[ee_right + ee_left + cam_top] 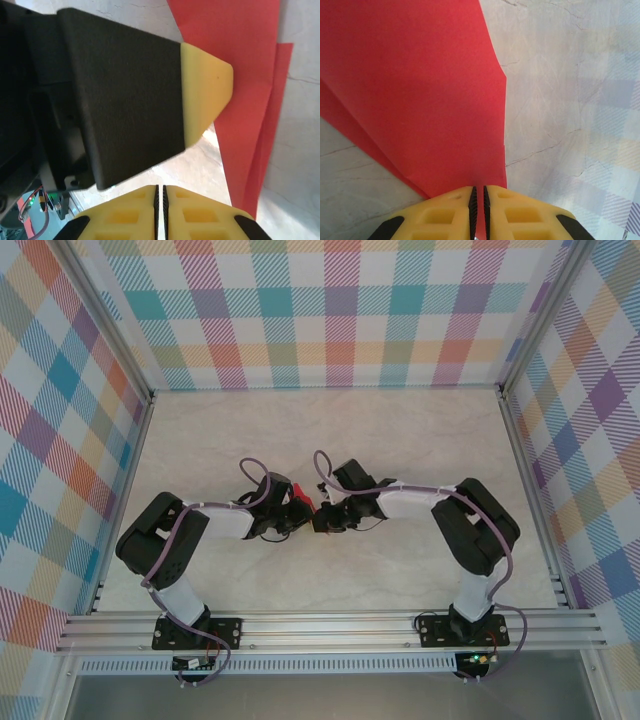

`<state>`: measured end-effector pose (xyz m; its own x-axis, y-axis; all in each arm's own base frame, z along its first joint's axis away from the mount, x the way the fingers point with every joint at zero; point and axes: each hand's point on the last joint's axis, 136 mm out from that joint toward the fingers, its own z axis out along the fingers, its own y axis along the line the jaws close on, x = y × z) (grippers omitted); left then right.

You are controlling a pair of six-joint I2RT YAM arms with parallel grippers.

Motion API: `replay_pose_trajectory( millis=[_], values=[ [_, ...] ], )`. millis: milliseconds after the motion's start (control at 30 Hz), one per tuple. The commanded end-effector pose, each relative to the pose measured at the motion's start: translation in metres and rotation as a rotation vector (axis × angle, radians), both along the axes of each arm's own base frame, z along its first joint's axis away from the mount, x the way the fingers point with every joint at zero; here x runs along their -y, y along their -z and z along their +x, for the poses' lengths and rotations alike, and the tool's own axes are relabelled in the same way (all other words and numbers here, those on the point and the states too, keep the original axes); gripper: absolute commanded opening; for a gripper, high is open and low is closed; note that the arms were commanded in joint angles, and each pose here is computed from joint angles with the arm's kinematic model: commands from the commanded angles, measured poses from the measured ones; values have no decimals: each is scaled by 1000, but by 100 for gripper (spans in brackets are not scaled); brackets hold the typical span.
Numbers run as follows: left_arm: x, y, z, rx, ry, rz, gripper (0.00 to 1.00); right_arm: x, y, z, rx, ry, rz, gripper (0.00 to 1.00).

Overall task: Fold a paper plane with a square sheet of paper (pick it up from the middle)
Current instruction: Fold the wing for the fifth time at the center of the table.

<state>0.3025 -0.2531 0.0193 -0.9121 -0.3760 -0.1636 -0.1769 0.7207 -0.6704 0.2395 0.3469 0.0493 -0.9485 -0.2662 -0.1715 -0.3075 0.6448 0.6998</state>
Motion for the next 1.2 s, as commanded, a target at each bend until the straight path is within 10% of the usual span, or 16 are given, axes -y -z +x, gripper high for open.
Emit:
replay_pose_trajectory(
  millis=[0, 1167],
  values=[
    [-23, 37, -14, -80, -35, 145, 16, -2, 3, 4, -16, 6, -18, 12],
    [-26, 41, -15, -86, -38, 161, 15, 51, 53, -14, -60, 21, -254, 11]
  ],
)
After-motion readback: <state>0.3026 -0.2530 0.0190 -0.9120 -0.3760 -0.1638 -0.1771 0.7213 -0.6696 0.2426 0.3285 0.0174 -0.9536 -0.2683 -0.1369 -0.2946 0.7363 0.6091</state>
